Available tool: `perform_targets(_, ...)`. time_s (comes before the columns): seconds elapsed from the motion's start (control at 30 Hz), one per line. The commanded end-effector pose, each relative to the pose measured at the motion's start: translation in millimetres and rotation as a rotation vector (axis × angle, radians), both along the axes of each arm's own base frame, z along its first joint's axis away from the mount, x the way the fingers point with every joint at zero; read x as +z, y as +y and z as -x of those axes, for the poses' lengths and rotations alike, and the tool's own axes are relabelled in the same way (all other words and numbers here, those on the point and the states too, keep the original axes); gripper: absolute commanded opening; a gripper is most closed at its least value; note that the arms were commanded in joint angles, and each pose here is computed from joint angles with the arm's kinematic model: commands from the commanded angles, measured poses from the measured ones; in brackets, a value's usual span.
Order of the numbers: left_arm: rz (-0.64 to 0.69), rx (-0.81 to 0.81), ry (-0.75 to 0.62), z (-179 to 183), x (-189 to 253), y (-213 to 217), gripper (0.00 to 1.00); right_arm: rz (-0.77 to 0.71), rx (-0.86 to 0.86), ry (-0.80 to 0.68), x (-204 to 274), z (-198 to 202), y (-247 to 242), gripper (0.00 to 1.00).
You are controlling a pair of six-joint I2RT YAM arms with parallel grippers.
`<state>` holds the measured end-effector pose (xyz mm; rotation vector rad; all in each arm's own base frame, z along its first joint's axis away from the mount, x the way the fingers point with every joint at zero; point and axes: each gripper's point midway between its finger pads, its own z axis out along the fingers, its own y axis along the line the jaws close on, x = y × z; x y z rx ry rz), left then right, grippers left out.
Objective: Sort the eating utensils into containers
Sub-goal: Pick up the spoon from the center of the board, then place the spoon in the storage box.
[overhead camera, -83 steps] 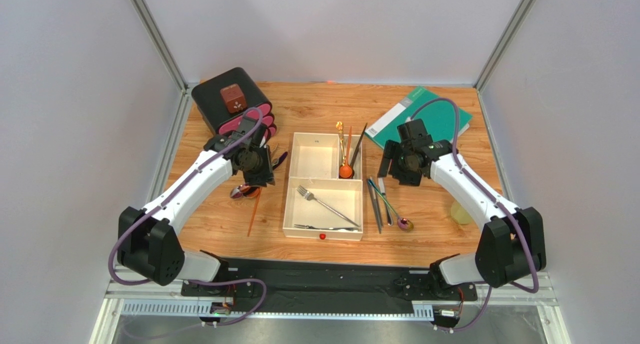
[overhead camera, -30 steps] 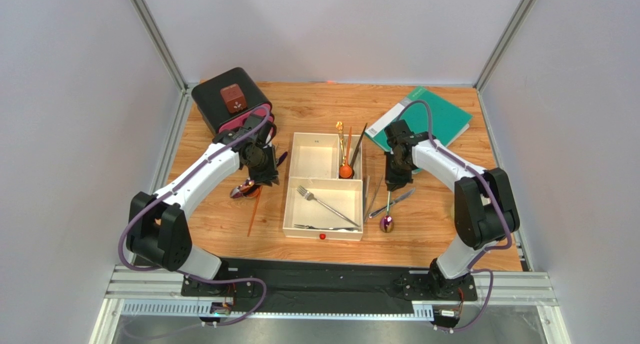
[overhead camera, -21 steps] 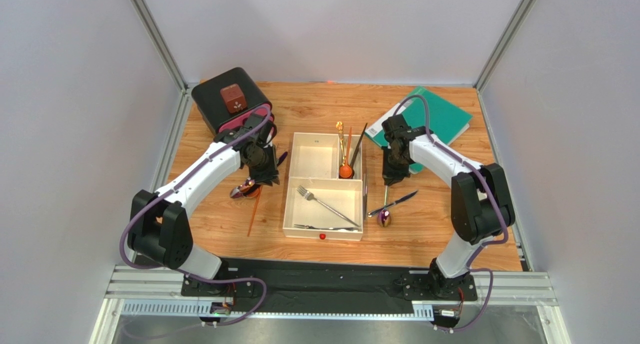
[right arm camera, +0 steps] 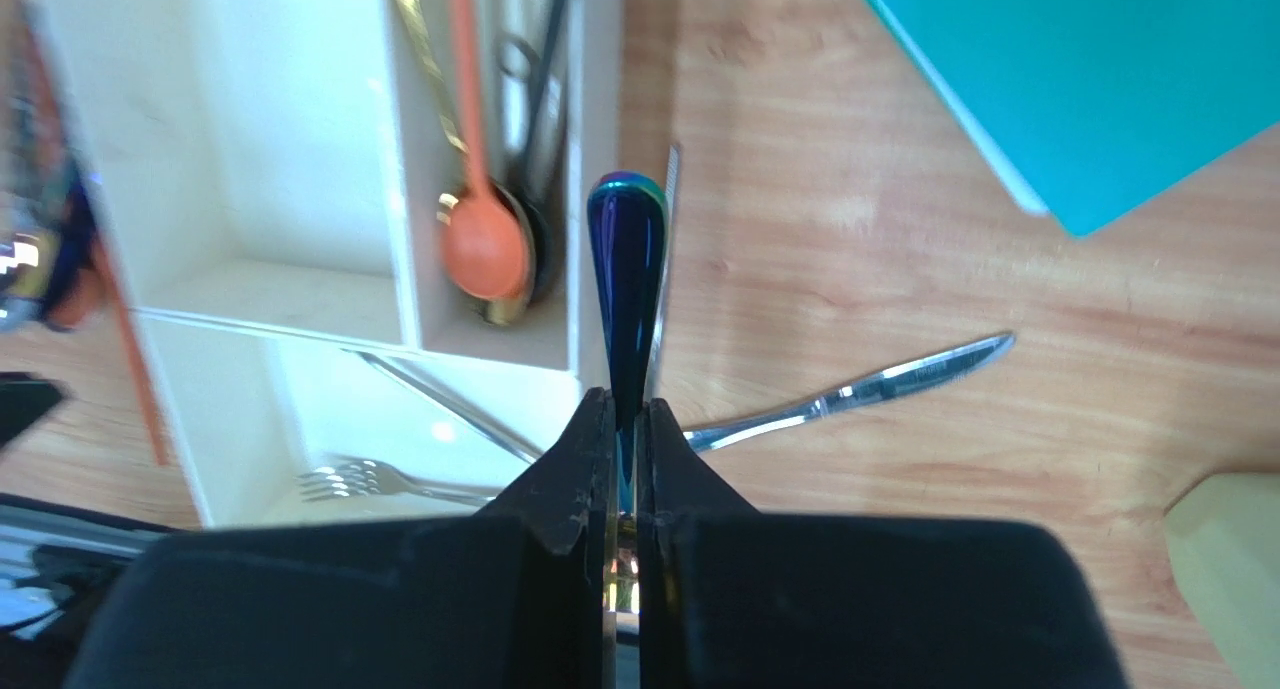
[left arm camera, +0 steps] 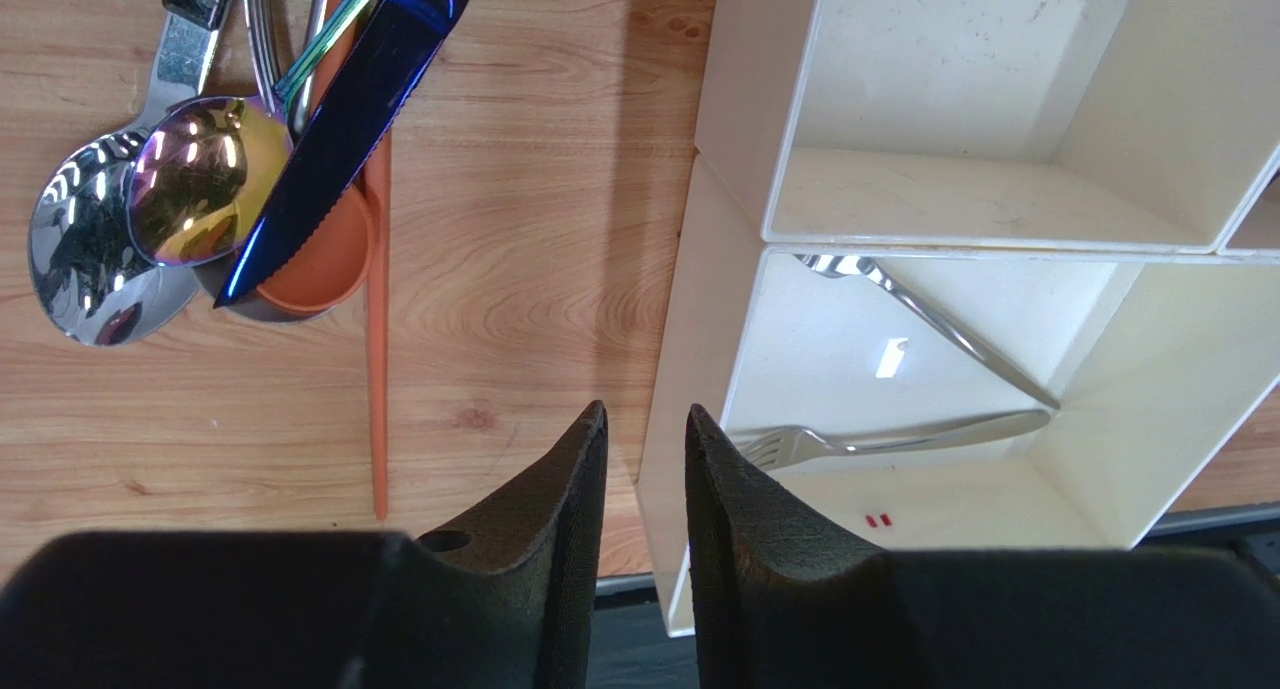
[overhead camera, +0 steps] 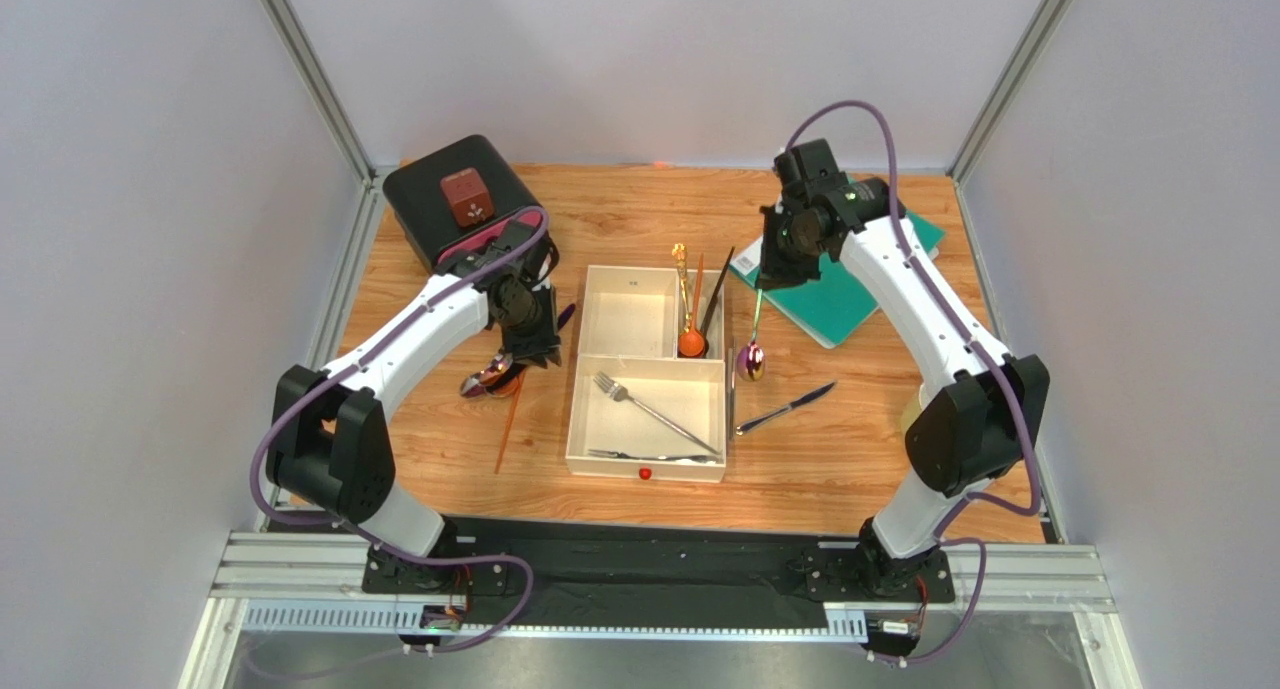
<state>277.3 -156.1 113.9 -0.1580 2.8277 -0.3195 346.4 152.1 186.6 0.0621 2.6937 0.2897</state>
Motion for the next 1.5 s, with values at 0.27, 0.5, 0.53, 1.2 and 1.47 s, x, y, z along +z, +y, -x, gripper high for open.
perform_targets(0.27, -0.023, -0.013, -0.051, -13.0, 11.7, 4.6, 0.32, -0.106, 0.005, -0.161, 31.1, -86.0, 42.8, 0.00)
perform_targets(0.5, -0.043, 0.000, -0.053, -7.5, 13.0, 12.0, 0.32, -0.106, -0.002, -0.156, -1.2, -115.0, 56.3, 0.00)
perform_targets(0.53, -0.045, 0.004, -0.056, -7.4, 13.3, 12.8, 0.32, -0.106, -0.003, -0.144, -8.4, -116.7, 57.7, 0.00)
perform_targets(1.2, -0.050, 0.019, -0.056, -6.4, 11.9, 15.9, 0.32, -0.069, 0.020, -0.028, -67.1, -87.6, 85.1, 0.00)
perform_targets(1.47, -0.050, 0.013, -0.056, -6.7, 11.9, 15.7, 0.32, -0.044, 0.004, 0.015, -82.5, -76.1, 78.0, 0.35)
